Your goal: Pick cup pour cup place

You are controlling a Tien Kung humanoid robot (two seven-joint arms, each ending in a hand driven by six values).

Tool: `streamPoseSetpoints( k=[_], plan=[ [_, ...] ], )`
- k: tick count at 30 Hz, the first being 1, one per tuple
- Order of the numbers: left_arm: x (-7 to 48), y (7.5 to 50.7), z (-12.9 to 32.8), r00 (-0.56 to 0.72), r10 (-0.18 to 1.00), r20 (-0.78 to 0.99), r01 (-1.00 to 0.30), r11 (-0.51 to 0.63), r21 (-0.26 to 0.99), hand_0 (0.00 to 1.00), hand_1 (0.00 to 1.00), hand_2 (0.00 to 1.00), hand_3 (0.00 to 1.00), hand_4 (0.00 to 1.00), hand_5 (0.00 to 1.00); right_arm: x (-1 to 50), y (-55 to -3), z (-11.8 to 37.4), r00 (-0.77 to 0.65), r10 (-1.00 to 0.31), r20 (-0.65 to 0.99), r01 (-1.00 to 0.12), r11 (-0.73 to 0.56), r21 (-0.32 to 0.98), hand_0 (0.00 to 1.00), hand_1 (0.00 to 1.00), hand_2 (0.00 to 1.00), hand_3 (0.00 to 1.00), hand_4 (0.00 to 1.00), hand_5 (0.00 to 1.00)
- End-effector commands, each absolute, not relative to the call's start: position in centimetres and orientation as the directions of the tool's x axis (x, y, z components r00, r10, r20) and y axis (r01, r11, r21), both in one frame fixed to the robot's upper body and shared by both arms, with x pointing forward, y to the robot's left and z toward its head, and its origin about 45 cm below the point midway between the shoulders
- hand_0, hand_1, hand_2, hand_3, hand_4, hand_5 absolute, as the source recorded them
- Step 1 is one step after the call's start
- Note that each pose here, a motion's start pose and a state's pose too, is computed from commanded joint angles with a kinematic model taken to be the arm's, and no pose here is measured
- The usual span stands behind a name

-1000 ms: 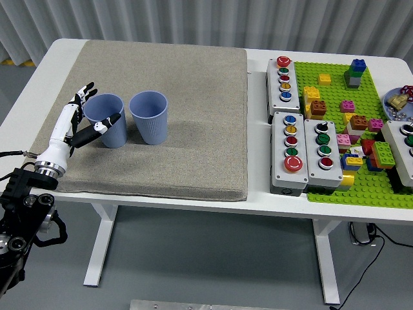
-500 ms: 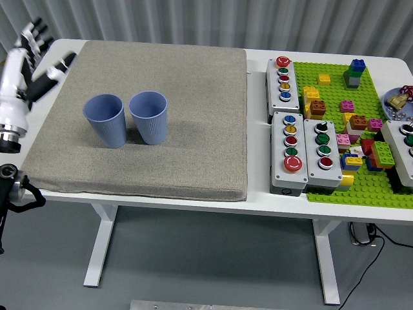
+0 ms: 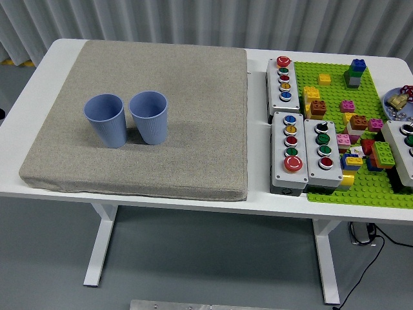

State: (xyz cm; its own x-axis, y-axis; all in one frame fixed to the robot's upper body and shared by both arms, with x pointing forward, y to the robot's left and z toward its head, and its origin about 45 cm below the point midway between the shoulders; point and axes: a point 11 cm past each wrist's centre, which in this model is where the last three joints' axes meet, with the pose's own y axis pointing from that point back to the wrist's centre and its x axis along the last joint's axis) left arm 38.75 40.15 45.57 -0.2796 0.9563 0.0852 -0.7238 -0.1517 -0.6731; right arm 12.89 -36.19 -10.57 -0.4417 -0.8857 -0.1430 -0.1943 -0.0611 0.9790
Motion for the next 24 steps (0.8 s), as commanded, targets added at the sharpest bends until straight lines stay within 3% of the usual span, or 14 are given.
streamPoseSetpoints(
  k=[5,6,11,12,17,18,24],
  plan=[
    [38.9,39.6,45.3,-0.258,0.963,0.08,-0.725,-0.138,-0.675,0.816,0.843,0.956,0.967,0.998,0.68,13.0,-36.1,-10.6,-0.442,-0.885,-0.144,-0.197,-0.061,0.979,0.736,0.693,0.739,0.601,0.132,0.214],
    [39.0,39.6,45.1,-0.242,0.968,0.07,-0.733,-0.134,-0.667,0.818,0.847,0.966,0.976,0.99,0.923,13.0,-36.1,-10.5,-0.442,-0.885,-0.145,-0.197,-0.062,0.979,0.736,0.693,0.739,0.601,0.134,0.215],
    [39.7,39.7,43.7,-0.137,0.99,-0.021,-0.785,-0.121,-0.608,0.818,0.847,0.966,0.976,0.99,0.923,13.0,-36.1,-10.5,-0.439,-0.887,-0.144,-0.195,-0.063,0.979,0.736,0.693,0.739,0.601,0.134,0.215],
    [40.0,39.9,43.1,-0.12,0.991,-0.051,-0.802,-0.127,-0.584,0.87,0.859,0.958,0.944,0.723,0.933,13.0,-36.1,-10.5,-0.438,-0.887,-0.145,-0.195,-0.063,0.979,0.736,0.694,0.739,0.601,0.136,0.212],
    [40.1,40.6,42.3,-0.132,0.988,-0.083,-0.814,-0.156,-0.559,0.87,0.859,0.958,0.944,0.723,0.933,13.1,-36.1,-10.5,-0.439,-0.887,-0.146,-0.196,-0.064,0.979,0.736,0.694,0.739,0.601,0.136,0.212],
    [40.0,40.7,42.3,-0.137,0.987,-0.084,-0.812,-0.161,-0.561,0.873,0.863,0.959,0.943,0.69,0.872,13.1,-36.0,-10.5,-0.44,-0.886,-0.147,-0.196,-0.065,0.978,0.736,0.694,0.739,0.601,0.137,0.214],
    [40.0,40.5,42.3,-0.138,0.988,-0.075,-0.812,-0.156,-0.562,0.87,0.862,0.955,0.947,0.709,0.904,12.9,-36.0,-10.6,-0.439,-0.887,-0.145,-0.192,-0.065,0.979,0.736,0.695,0.739,0.602,0.138,0.214]
  ],
)
